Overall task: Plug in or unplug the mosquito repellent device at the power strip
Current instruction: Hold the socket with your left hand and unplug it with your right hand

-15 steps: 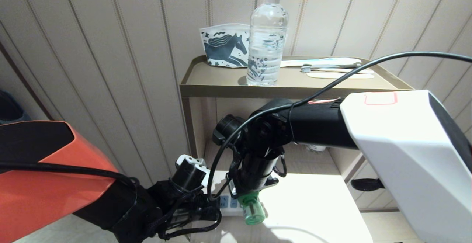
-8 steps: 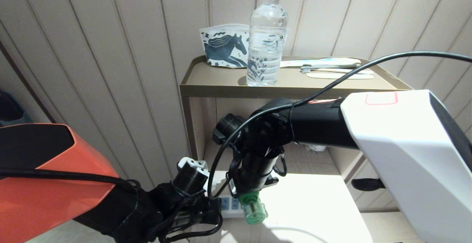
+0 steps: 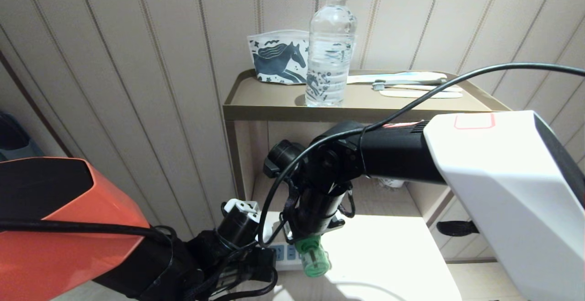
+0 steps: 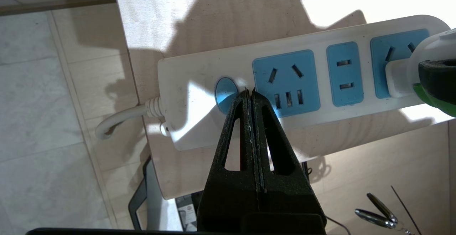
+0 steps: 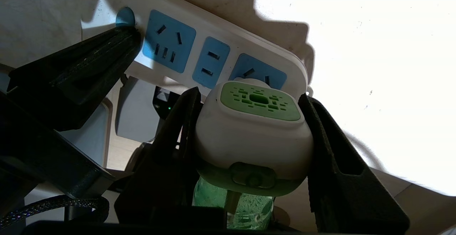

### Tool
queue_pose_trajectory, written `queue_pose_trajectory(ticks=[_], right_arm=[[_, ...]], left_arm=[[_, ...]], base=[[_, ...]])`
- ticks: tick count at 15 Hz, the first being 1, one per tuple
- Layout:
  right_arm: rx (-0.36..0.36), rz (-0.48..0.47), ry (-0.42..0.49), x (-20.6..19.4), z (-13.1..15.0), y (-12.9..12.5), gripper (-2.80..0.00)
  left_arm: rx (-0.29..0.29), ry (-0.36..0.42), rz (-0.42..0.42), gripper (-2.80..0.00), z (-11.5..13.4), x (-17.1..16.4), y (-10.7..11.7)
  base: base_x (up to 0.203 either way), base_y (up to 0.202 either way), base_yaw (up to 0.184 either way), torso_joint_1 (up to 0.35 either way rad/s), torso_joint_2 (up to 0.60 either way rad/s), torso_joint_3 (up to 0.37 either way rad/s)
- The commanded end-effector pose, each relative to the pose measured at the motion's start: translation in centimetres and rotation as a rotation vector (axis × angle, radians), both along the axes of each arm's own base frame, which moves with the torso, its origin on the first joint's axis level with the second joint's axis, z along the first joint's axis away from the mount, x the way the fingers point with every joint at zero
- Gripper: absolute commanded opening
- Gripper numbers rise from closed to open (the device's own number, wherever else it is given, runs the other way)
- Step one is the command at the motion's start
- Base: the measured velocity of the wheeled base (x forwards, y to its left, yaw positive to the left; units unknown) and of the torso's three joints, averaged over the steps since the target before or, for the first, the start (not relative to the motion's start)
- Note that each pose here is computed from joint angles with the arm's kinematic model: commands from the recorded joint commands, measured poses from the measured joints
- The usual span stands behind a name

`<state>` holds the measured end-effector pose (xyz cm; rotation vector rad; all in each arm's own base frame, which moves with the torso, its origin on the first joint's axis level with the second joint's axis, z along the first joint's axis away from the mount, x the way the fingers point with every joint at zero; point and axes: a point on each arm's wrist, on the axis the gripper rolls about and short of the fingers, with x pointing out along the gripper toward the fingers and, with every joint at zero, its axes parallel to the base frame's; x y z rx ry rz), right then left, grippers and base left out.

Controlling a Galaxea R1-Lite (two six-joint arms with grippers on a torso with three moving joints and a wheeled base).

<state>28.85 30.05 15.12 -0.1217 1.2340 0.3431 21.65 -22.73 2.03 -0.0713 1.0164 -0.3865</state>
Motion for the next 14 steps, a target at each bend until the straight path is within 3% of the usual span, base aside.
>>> queue_pose_trajectory(ticks=[1,9,14], right_arm=[[0.001,0.002,-0.005,-0.1,0.4,-0.2,-2.8],[0.022,0.066,-0.041,-0.9,0.0,1.5,-2.8],[0.023,0.042,-0.043,-0.7,1.1,0.5,-2.8]], left_arm=[[0.019,0.013,0.002,-2.8,-0.7,0.0,-0.1],[0.018,0.012,0.0,-2.8,-0.8,0.0,-0.3],[0.007,-0.012,0.01,-2.8,-0.1,0.1,-0.3]], base=[[0.0,0.0,0.0,0.0,0.0,0.0],[0.0,0.0,0.0,0.0,0.0,0.0],[0.0,0.0,0.0,0.0,0.0,0.0]])
